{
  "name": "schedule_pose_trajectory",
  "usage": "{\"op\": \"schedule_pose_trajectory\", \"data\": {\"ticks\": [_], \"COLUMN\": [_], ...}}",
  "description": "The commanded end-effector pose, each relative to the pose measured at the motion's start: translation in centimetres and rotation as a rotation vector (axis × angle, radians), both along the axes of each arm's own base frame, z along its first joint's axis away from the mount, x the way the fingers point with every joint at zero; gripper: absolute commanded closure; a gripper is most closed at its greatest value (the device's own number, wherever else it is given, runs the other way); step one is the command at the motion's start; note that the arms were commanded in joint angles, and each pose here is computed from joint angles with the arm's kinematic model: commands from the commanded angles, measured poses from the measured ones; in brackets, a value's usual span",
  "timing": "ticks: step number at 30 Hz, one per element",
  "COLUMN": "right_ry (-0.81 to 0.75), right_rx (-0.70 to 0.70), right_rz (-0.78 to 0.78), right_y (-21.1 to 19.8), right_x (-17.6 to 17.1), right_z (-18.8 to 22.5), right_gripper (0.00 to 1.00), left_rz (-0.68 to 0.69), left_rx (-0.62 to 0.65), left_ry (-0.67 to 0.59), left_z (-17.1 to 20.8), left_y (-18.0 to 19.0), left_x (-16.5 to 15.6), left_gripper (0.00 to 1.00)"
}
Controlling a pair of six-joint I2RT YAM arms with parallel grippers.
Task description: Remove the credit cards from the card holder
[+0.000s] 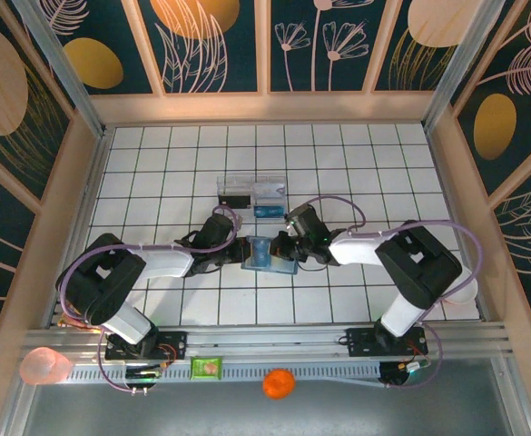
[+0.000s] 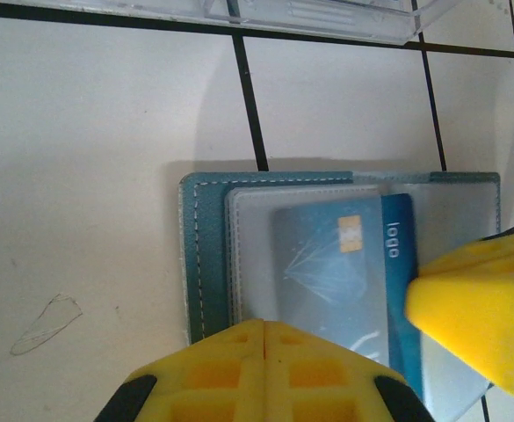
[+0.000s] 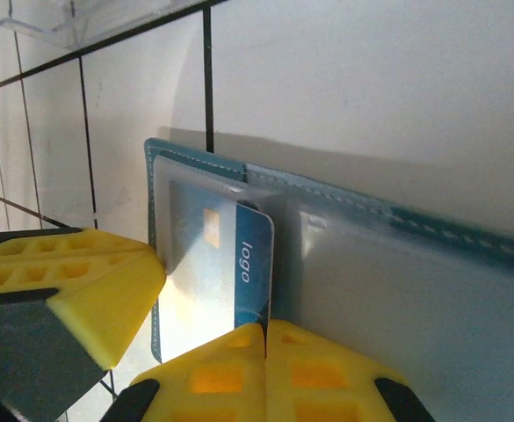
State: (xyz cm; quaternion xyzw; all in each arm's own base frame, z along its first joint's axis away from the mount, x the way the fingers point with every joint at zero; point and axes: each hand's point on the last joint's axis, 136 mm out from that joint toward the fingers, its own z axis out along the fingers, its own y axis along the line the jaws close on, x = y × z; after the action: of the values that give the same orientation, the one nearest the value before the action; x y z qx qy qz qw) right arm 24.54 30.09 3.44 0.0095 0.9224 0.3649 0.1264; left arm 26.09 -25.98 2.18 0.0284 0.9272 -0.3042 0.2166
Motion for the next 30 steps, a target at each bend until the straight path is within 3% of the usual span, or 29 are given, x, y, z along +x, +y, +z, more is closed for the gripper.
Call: {"op": "schedule_pose_trajectory", "data": {"ticks": [1, 14, 25, 30], "right_ry": [-0.007, -0.135, -0.328, -0.425], "right_rx": [-0.049, -0.226, -0.487, -0.679], "right_rz": [-0.037, 0.028, 0.272, 0.401], "right_y": [-1.6, -4.2, -3.4, -2.3], "right_x": [-0.2, -0.1, 0.5, 0.7], "right_z": [0.0, 2.5, 7.2, 8.2], "right_gripper": [1.00, 1.00, 1.00, 1.00], "left_rz": [-0.007, -0.013, -0.024, -0.028], "left_rx": [0.060, 0.043, 0.017, 0.008], "left_ry": [0.067, 0.052, 0.038, 0.022], "left_z": [-1.9, -1.3, -0.5, 0.2], "left_y": [1.3, 0.9, 0.2, 0.1], "left_x": [-1.7, -1.3, -0.8, -0.8], "left_gripper": [1.00, 1.00, 0.98, 0.96]}}
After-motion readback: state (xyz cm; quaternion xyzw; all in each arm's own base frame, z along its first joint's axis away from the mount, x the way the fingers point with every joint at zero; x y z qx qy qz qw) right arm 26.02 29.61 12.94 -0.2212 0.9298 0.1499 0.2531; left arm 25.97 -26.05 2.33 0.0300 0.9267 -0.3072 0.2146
